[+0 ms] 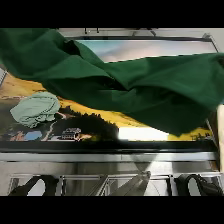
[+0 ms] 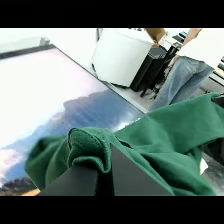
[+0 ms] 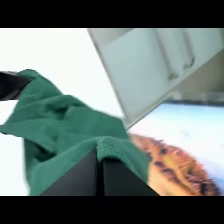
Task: Fold the shirts.
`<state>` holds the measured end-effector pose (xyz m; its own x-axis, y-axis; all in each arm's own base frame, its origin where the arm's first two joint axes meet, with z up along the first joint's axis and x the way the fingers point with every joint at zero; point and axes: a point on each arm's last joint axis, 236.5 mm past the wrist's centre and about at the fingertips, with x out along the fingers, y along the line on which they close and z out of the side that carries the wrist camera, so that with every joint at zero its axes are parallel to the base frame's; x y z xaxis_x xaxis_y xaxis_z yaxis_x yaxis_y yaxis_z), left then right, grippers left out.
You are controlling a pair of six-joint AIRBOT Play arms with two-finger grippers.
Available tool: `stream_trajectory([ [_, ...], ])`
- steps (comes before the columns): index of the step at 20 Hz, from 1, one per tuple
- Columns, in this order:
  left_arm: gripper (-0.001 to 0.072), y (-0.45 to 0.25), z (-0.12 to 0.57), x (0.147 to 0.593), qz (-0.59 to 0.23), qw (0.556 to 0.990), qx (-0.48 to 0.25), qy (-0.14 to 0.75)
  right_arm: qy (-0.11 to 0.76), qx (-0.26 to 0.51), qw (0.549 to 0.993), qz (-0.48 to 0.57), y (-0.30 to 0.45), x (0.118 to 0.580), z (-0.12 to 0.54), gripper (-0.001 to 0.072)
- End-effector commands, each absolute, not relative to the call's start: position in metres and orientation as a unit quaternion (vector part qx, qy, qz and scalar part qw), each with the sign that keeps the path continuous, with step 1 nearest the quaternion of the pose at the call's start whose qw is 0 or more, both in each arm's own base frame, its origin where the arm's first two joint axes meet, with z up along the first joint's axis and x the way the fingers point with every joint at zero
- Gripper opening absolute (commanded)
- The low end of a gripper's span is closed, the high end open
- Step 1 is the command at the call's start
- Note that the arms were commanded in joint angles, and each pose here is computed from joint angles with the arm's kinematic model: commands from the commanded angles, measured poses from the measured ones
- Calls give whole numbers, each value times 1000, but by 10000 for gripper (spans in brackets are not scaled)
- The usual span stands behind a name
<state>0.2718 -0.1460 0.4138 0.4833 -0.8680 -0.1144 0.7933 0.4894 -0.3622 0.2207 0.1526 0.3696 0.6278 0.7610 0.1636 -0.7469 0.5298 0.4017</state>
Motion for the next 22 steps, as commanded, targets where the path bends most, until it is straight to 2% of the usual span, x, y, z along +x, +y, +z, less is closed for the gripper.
stream_trajectory([
  [1,22,-148,402,282,-490,846,-122,169,29,189,908,373,135,241,360,19],
  [4,22,-160,331,333,-507,802,-163,271,133,237,892,362,123,296,295,19],
  [6,21,-174,251,365,-500,760,-198,366,226,288,862,351,123,330,229,21],
  [7,20,-178,207,377,-489,739,-210,414,271,315,844,339,124,345,191,48],
  [8,21,-179,162,389,-473,721,-222,455,306,334,834,316,119,361,155,220],
  [9,57,-177,125,401,-456,710,-234,482,340,347,825,289,112,377,118,395],
  [10,344,-174,97,415,-441,701,-254,500,363,363,815,268,104,389,91,394],
  [12,720,-157,61,437,-419,688,-284,521,394,400,791,241,92,401,52,395],
  [16,714,-130,11,437,-400,631,-330,577,450,416,752,241,97,394,8,407],
  [17,714,-127,0,436,-397,620,-340,585,461,414,748,238,100,394,-2,506],
  [18,714,-126,-9,438,-393,614,-348,589,469,413,746,232,103,395,-12,529],
  [22,714,-149,-41,429,-399,579,-351,618,497,420,732,204,115,401,-55,523],
])
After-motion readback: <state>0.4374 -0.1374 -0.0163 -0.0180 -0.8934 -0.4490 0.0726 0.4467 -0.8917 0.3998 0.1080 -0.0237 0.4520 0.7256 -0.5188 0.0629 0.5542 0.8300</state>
